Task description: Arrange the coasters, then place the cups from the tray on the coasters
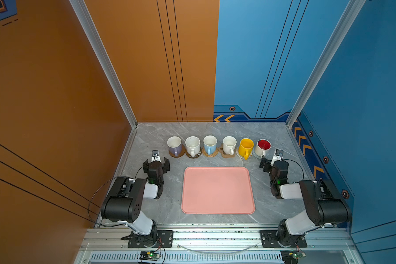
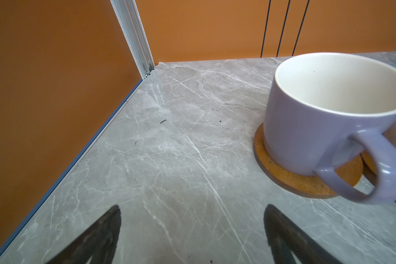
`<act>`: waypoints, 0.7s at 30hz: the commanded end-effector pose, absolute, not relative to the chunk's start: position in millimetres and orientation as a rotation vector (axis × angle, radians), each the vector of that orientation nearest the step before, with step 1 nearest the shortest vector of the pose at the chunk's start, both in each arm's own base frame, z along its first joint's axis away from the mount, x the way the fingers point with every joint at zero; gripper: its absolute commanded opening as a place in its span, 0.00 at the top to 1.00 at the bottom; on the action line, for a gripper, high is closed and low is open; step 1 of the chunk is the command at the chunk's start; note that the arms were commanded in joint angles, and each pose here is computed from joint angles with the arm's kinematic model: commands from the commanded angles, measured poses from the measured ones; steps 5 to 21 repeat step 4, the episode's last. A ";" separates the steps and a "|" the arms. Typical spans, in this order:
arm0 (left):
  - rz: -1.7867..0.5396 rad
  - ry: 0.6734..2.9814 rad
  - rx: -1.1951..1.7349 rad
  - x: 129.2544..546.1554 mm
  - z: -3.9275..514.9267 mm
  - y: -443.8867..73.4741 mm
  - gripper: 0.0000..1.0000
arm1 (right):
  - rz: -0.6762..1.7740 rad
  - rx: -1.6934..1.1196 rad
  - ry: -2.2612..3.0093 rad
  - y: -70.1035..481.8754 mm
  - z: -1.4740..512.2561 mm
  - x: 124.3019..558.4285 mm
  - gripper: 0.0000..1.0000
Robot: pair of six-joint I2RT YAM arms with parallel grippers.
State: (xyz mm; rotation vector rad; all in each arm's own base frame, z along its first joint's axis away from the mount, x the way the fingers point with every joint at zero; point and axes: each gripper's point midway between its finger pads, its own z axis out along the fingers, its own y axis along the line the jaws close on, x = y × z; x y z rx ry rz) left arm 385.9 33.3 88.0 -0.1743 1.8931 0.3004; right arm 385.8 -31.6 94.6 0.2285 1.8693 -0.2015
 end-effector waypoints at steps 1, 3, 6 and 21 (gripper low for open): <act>0.279 1.873 -0.179 388.7 95.3 31.4 0.02 | -0.193 0.230 1.874 -30.5 95.8 388.3 0.00; 0.278 1.873 -0.179 388.8 95.4 31.2 0.02 | -0.193 0.230 1.874 -30.6 95.7 388.2 0.00; 0.277 1.873 -0.180 388.7 95.3 31.1 0.02 | -0.194 0.231 1.874 -30.6 95.7 388.3 0.00; 0.277 1.873 -0.180 388.7 95.3 31.1 0.02 | -0.194 0.231 1.874 -30.6 95.7 388.3 0.00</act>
